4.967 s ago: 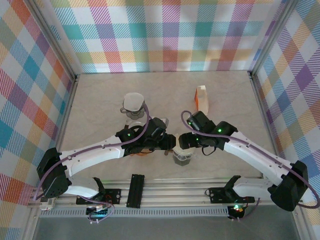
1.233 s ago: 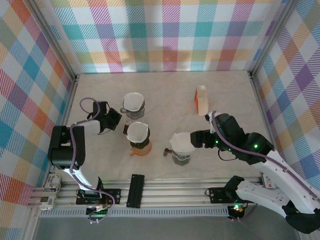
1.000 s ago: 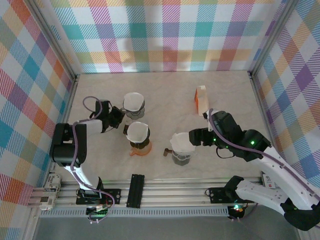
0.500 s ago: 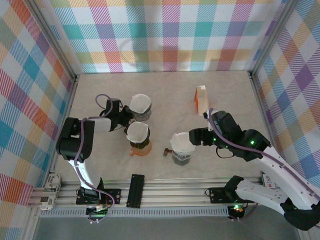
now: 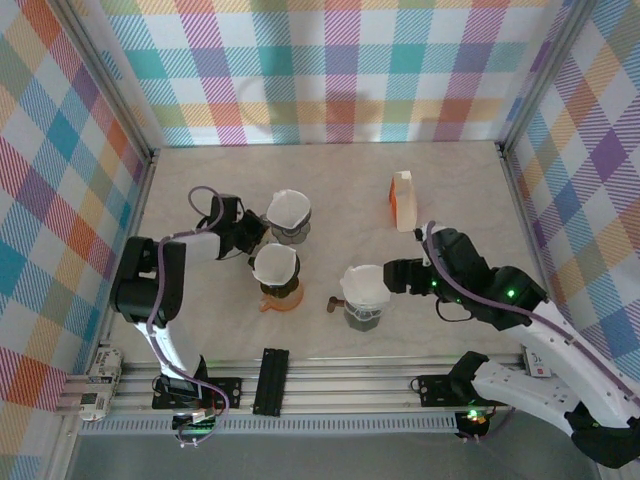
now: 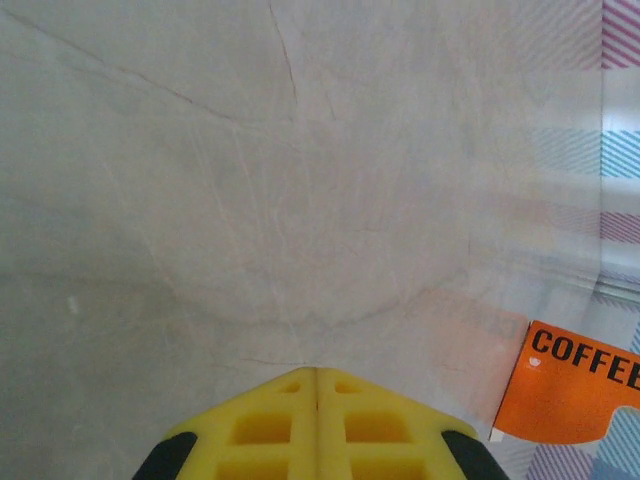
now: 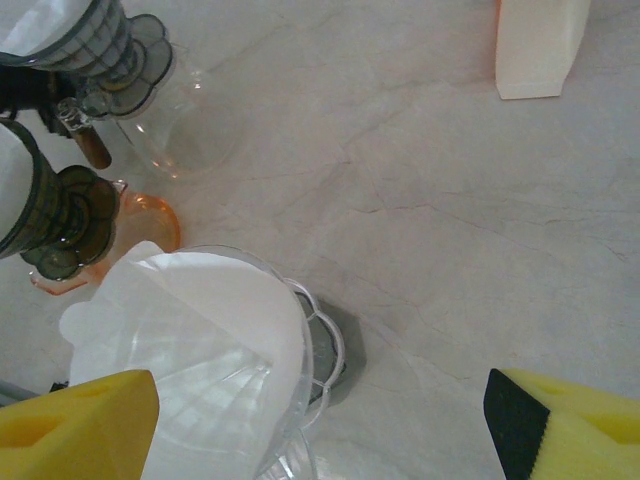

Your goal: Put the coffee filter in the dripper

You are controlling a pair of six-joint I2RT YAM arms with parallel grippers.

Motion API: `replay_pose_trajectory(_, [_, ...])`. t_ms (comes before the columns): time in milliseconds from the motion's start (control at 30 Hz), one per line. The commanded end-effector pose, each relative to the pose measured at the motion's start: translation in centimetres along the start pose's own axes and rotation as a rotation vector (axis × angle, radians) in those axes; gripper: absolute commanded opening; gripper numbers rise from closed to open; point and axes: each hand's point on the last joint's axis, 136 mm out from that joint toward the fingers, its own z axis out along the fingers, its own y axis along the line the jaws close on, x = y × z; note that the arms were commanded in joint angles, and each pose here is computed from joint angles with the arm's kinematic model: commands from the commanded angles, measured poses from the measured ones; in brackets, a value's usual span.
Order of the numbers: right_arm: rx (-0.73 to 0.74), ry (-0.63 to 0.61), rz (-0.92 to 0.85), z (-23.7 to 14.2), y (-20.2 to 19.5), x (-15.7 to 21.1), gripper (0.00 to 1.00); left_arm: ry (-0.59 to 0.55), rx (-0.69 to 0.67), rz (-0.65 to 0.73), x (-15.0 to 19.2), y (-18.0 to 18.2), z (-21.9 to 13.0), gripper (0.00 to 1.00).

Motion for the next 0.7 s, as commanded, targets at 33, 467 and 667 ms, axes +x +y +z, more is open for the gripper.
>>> replay_pose_trajectory(33, [0.025,-0.083,0.037,-0.8,-1.1,-0.8,0.86,-0.122,-0.008,0.148,-2.4,-3.4,-4.7,0.09])
replay_pose_trajectory(467, [0.038,-0.212,0.035,-0.8,-3.0,0.0,0.98,-0.351,0.008,0.340,-2.1,-5.1,-15.9,0.54])
replay_pose_trajectory(667, [0.030,-0.184,0.013,0.1,-2.6,0.4,0.99,-0.372,-0.057,0.345,-1.4,-3.0,-17.6,0.66])
